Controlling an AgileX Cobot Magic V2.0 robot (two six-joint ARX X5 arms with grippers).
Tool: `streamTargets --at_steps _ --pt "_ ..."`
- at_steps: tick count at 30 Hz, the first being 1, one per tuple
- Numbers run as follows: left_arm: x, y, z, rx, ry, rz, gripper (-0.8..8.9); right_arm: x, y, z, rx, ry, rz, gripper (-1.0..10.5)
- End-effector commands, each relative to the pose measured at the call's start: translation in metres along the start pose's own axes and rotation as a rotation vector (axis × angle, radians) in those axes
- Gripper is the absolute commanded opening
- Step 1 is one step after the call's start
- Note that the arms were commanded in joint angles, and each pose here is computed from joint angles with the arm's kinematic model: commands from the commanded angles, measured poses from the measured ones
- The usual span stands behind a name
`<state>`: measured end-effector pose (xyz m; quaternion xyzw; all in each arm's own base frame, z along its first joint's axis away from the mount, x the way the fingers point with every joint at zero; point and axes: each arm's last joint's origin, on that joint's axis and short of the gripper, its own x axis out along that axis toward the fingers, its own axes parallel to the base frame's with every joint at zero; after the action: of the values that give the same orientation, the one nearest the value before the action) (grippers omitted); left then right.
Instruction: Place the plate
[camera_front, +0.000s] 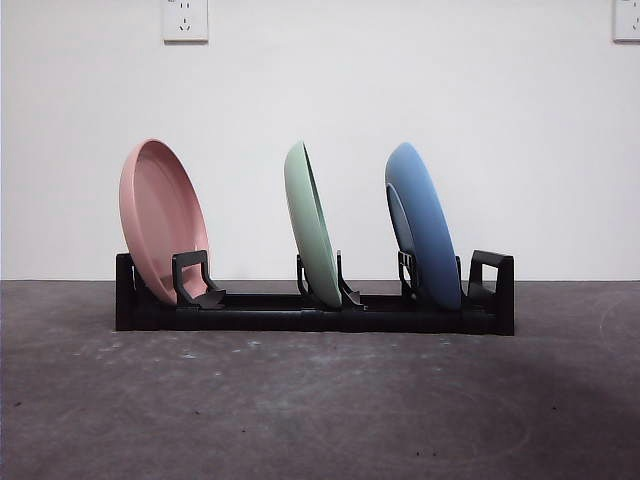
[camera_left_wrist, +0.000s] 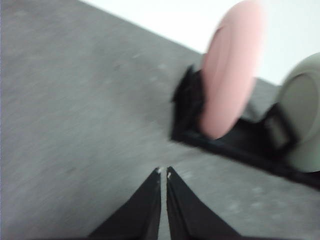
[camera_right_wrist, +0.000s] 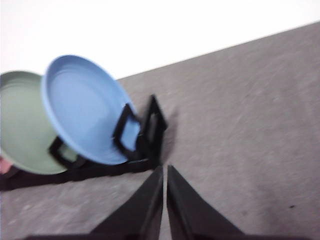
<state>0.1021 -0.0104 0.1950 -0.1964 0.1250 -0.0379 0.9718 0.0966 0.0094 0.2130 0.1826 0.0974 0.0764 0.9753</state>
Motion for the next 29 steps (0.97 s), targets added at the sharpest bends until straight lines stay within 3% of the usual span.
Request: streamTargets --at_steps 1,10,17,24,29 --pt "-0.002 -0.013 0.022 0.000 0.006 -0.044 0.15 -0.002 0.010 0.021 0.025 0.006 0.038 0.1" --pt "0.001 -0.056 0.092 0.048 0.129 -0.222 0.15 0.003 0.040 0.081 -0.015 0.134 0.248 0.1" --pt "0.010 -0.083 0.133 0.066 0.222 -0.350 0.15 0.007 0.057 0.115 -0.120 0.279 0.381 0.1" --pt "0.027 -0.098 0.143 0.147 0.393 -0.533 0.15 0.010 0.067 0.129 -0.177 0.372 0.514 0.1" --pt "0.038 -0.101 0.137 0.187 0.471 -0.617 0.19 0.010 0.068 0.129 -0.186 0.372 0.528 0.1"
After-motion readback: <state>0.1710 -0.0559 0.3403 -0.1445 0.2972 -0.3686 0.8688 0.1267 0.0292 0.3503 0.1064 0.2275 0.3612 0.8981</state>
